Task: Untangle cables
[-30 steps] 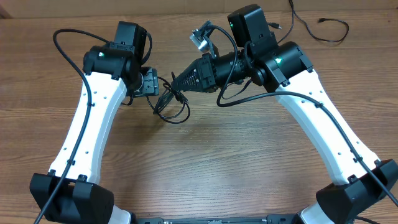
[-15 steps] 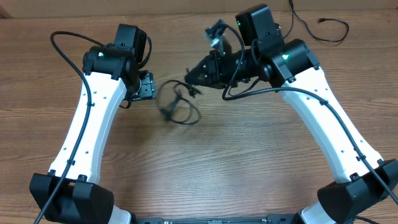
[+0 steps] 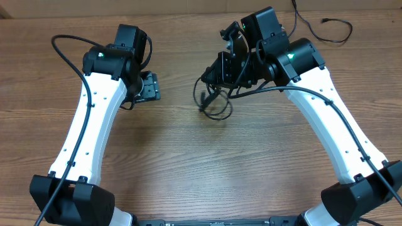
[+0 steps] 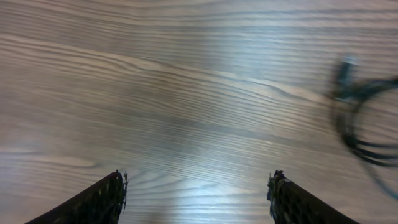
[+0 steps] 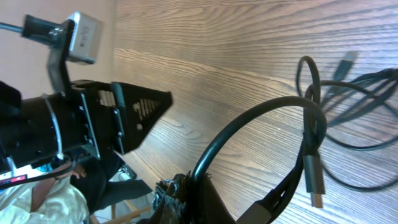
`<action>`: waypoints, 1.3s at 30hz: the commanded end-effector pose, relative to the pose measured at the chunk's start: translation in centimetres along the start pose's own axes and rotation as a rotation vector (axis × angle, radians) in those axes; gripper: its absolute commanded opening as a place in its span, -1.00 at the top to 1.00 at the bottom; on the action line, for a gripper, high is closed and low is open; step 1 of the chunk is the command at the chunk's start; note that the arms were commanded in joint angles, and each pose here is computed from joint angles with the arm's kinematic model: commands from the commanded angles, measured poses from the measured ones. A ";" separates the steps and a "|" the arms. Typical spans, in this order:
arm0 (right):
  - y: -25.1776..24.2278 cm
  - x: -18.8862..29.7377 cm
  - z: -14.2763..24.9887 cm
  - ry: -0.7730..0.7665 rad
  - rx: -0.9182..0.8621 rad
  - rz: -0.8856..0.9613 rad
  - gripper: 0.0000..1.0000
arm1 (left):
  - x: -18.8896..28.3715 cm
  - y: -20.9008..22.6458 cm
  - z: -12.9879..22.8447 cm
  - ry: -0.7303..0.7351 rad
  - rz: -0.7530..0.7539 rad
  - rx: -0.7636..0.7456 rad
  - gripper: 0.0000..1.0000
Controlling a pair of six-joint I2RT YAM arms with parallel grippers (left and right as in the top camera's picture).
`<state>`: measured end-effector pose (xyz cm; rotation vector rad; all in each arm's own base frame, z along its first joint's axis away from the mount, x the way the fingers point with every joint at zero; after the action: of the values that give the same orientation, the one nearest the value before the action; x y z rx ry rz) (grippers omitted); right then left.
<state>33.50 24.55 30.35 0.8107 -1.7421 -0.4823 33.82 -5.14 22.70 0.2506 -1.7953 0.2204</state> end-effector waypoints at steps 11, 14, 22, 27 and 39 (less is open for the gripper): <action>5.3 2.5 -0.6 -0.024 0.124 -0.276 0.93 | 0.7 -3.5 1.6 0.104 0.293 -0.207 -0.59; 5.3 2.5 -0.6 -0.025 0.125 -0.277 0.93 | 1.0 -4.4 2.1 0.119 0.372 -0.278 -0.60; 4.8 2.4 -1.6 -0.082 0.123 -0.224 0.93 | 1.1 -4.5 2.1 0.125 0.375 -0.243 -0.57; 4.5 2.4 -2.4 -0.124 0.095 -0.190 0.93 | 2.2 -4.1 2.6 0.124 0.375 -0.240 -0.59; 5.0 2.6 -2.9 -0.145 0.077 -0.214 0.93 | 10.8 -0.6 6.4 -0.054 0.391 -0.180 -0.58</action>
<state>34.86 26.61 33.53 1.0034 -1.7735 -0.6077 27.01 -8.78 29.66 -0.2617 -1.8295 0.2977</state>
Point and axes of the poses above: each gripper's point midway between its finger pads, its own x axis back along the fingers, its own y axis along the line the jaws close on, z = x × y, the point moved 4 cm from there along x, back along the fingers, and after that the axes turned 5 degrees about x, right-handed, at the moved point
